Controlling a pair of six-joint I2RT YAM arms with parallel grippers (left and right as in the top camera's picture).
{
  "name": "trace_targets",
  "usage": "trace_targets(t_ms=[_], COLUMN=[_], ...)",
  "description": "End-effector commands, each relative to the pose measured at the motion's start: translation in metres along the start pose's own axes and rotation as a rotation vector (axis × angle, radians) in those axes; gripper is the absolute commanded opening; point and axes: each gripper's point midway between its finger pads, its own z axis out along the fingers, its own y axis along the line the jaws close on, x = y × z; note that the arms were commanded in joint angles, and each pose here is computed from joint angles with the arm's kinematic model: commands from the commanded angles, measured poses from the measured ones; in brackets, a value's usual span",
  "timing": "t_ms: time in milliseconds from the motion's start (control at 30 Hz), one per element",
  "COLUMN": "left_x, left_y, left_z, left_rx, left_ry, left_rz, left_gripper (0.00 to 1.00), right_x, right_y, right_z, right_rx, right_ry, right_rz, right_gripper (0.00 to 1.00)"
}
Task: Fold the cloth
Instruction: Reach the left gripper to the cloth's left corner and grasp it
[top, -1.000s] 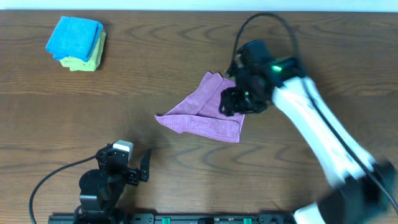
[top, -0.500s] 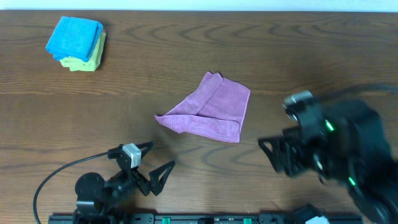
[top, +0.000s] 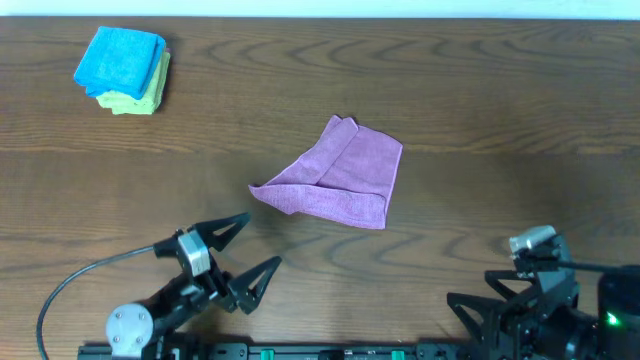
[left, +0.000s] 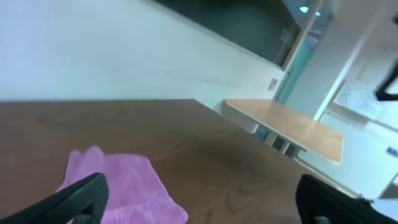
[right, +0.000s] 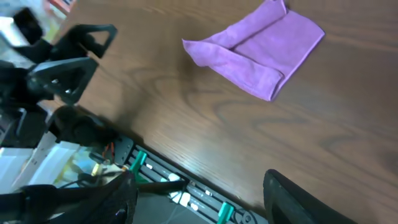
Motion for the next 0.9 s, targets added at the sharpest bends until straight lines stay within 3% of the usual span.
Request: trace_targets(t_ms=[0, 333, 467, 667, 867], left_x=[0.003, -0.008, 0.008, 0.044, 0.057], left_y=[0.018, 0.049, 0.072, 0.107, 0.161], left_z=[0.007, 0.059, 0.098, 0.148, 0.184], left_rx=[-0.054, -0.076, -0.140, -0.344, -0.638], left_ry=[0.027, 0.234, 0.418, 0.702, 0.791], left_rz=[-0.085, -0.049, -0.010, 0.184, 0.369], left_gripper=[0.98, 1.00, 1.00, 0.97, 0.96], right_x=[-0.007, -0.026, -0.029, -0.029, -0.027], right_y=[0.006, 0.009, 0.004, 0.001, -0.004], right_z=[-0.001, -0.002, -0.002, -0.002, -0.002], right_rx=[-0.029, -0.036, -0.007, 0.012, 0.044], right_ry=[-0.026, -0.106, -0.118, -0.122, -0.113], right_rz=[0.002, -0.022, -0.022, -0.051, -0.078], right_gripper=[0.66, 0.70, 0.70, 0.71, 0.70])
